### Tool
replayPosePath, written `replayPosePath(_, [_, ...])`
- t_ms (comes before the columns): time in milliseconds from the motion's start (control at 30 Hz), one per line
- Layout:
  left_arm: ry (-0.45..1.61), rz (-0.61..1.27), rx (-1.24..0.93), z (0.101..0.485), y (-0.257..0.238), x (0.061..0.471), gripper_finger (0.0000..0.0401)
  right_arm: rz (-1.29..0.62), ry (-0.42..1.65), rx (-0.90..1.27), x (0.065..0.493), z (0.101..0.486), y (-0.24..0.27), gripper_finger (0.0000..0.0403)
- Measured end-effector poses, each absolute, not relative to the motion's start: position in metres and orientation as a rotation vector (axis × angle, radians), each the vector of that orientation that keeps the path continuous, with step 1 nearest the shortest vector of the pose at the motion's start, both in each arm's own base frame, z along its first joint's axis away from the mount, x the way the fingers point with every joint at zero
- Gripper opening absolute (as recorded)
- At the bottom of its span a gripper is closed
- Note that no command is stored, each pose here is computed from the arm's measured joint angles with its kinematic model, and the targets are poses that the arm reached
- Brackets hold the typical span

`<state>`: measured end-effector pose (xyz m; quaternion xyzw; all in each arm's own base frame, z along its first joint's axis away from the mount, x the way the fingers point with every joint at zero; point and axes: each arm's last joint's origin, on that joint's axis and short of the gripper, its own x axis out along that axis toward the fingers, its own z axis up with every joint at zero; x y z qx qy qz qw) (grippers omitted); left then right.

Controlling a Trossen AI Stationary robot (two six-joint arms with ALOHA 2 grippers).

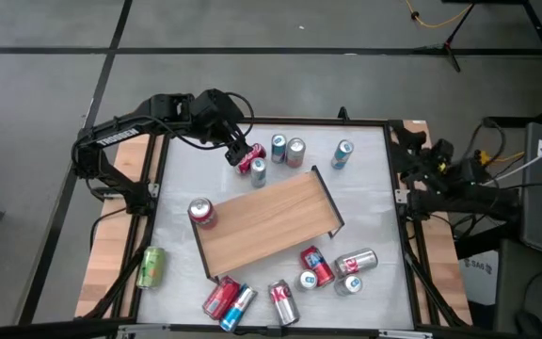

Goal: Place canned beverage on shelf
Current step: Put the orange white soda can on the shelf

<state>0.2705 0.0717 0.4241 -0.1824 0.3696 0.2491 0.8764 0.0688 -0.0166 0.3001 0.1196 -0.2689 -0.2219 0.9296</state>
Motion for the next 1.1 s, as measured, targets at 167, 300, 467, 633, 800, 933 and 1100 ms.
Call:
replayPosePath(167, [0.771, 0.52, -0.381, 0.424, 0.072, 0.271, 0.0386, -0.491, -0.285, 0.194, 0.094, 0.33, -0.018, 0.0359])
replayPosePath(300, [0.771, 0.52, -0.381, 0.424, 0.072, 0.271, 0.0386, -0.509, -0.097, 0.154, 0.124, 0.349, -0.02, 0.0359])
replayPosePath(467, [0.773, 0.509, -0.386, 0.424, 0.071, 0.271, 0.0386, -0.516, 0.078, 0.062, 0.162, 0.371, -0.022, 0.0359])
replayPosePath(633, [0.774, 0.509, -0.385, 0.424, 0.071, 0.271, 0.0386, -0.498, 0.243, -0.038, 0.198, 0.387, -0.032, 0.0359])
replayPosePath(800, [0.775, 0.507, -0.383, 0.424, 0.071, 0.271, 0.0386, -0.397, 0.393, 0.003, 0.234, 0.391, -0.059, 0.0358])
replayPosePath(933, [0.775, 0.506, -0.383, 0.424, 0.071, 0.271, 0.0386, -0.319, 0.484, 0.025, 0.258, 0.383, -0.085, 0.0358])
replayPosePath(1100, [0.775, 0.505, -0.382, 0.424, 0.071, 0.271, 0.0386, -0.233, 0.58, 0.015, 0.28, 0.359, -0.113, 0.0358])
